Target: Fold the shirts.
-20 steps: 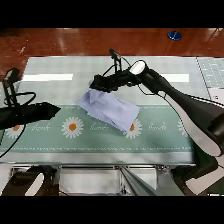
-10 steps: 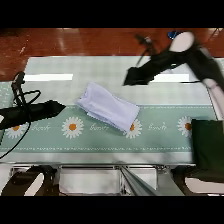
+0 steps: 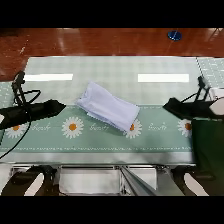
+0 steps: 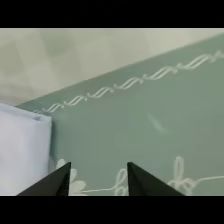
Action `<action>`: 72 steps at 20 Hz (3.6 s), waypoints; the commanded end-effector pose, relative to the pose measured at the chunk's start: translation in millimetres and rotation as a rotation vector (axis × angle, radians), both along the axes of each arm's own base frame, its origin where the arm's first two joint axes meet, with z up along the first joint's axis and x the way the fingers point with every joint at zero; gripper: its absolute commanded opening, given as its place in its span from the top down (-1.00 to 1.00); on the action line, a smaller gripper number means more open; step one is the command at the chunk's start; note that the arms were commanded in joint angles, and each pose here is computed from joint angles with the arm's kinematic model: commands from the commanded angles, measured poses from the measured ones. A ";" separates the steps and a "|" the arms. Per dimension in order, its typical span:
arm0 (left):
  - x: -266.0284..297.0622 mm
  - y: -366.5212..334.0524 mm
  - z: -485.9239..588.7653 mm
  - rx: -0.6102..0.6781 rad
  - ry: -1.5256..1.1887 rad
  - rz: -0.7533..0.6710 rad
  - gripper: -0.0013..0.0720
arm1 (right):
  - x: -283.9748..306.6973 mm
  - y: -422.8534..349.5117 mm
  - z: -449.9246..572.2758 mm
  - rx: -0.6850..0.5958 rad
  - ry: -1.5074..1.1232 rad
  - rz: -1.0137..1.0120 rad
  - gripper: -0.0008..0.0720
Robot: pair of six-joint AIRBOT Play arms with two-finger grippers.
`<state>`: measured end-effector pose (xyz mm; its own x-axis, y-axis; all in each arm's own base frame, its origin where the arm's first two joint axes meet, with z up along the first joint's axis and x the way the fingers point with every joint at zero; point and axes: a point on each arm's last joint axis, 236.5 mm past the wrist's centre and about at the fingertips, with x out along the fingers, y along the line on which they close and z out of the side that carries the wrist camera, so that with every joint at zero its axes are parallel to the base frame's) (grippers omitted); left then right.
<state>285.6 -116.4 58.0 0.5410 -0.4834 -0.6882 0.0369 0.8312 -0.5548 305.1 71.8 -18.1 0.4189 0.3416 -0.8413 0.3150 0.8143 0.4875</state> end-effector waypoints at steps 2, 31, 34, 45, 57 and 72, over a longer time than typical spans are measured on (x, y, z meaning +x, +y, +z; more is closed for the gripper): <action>1.0 0.0 -3.4 -0.002 0.012 0.002 0.93 | -23.1 88.0 -60.4 0.298 0.088 0.005 -0.15; 0.7 -9.8 3.7 -0.062 0.014 0.001 0.93 | 90.9 -26.4 291.1 0.027 -0.344 0.265 0.92; 1.1 -9.6 3.9 -0.047 -0.003 -0.018 0.93 | 48.7 -101.4 293.2 -0.038 -0.262 0.088 0.92; 10.0 -5.7 8.2 -0.033 -0.048 -0.004 0.93 | -145.3 -228.6 186.2 -0.162 0.207 -0.566 0.92; 51.2 21.4 -10.7 0.111 -0.136 -0.038 0.93 | -233.9 -250.5 108.5 -0.252 0.521 -0.830 0.07; 112.5 -4.5 -25.4 0.522 0.125 -0.252 0.93 | 93.9 -22.0 34.7 -0.617 0.209 0.400 0.92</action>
